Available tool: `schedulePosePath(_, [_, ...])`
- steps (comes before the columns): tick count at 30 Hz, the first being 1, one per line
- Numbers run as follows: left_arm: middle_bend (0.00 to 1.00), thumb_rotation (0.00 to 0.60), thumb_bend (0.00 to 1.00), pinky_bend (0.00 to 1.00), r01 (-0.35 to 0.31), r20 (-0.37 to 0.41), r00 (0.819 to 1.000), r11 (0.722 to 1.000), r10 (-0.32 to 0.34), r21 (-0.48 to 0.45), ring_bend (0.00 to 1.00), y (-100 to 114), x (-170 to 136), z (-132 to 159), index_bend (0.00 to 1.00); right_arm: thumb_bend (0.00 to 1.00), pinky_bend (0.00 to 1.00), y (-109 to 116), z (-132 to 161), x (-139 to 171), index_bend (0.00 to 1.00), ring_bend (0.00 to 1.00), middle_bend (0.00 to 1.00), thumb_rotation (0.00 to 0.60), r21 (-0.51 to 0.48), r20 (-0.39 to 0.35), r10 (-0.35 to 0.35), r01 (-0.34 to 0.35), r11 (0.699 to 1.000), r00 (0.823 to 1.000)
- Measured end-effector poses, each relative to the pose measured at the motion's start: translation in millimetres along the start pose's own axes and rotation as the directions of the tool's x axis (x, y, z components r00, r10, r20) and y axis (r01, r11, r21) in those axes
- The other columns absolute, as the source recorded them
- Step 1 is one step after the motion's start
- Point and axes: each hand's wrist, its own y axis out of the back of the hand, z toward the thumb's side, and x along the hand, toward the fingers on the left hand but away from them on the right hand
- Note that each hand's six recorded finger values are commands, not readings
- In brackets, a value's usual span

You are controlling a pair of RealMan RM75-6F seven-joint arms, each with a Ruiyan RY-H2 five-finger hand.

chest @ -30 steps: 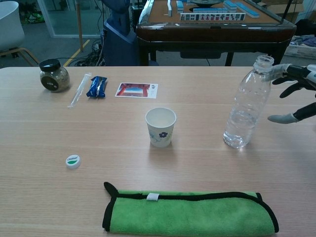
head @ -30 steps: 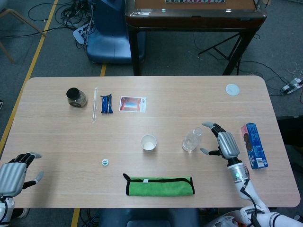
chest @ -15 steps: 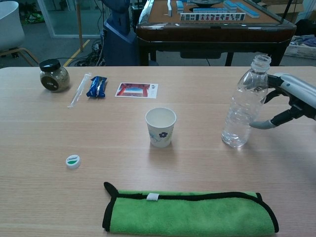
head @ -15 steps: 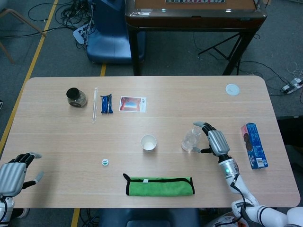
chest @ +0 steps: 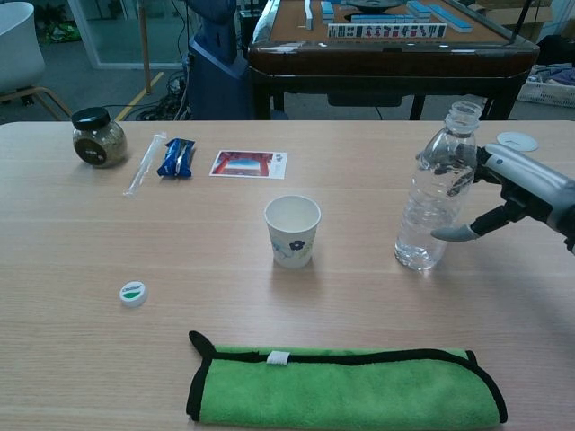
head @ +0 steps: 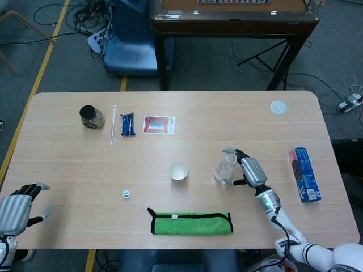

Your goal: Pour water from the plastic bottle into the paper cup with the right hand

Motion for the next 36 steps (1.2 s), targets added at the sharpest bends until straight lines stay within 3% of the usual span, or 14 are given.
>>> schedulePosePath(18, [0.33,0.6,0.23,0.5,-0.001,0.001,1.0,1.0,0.001,-0.009,0.32,2,-1,0,0.35,0.09,0.31,-23,-2,-11,0.19,0.16,0.24,0.6,-0.073,-0.02,0.058,-0.059,0.996,0.998])
schedulePosePath(24, [0.33,0.6,0.23,0.5,0.0,0.003,1.0,1.0,0.0,-0.008,0.32,2,-2,0,0.35,0.04,0.31,-25,-2,-13,0.19,0.16,0.27,0.6,-0.096,-0.032,0.064,-0.067,0.993,0.997])
schedulePosePath(36, [0.33,0.6,0.23,0.5,0.002,0.001,1.0,1.0,-0.002,-0.007,0.32,2,-2,-1,0.36,0.08,0.33,-26,-7,-17,0.32,0.28,0.39,0.6,-0.086,-0.028,0.056,-0.059,0.995,0.998])
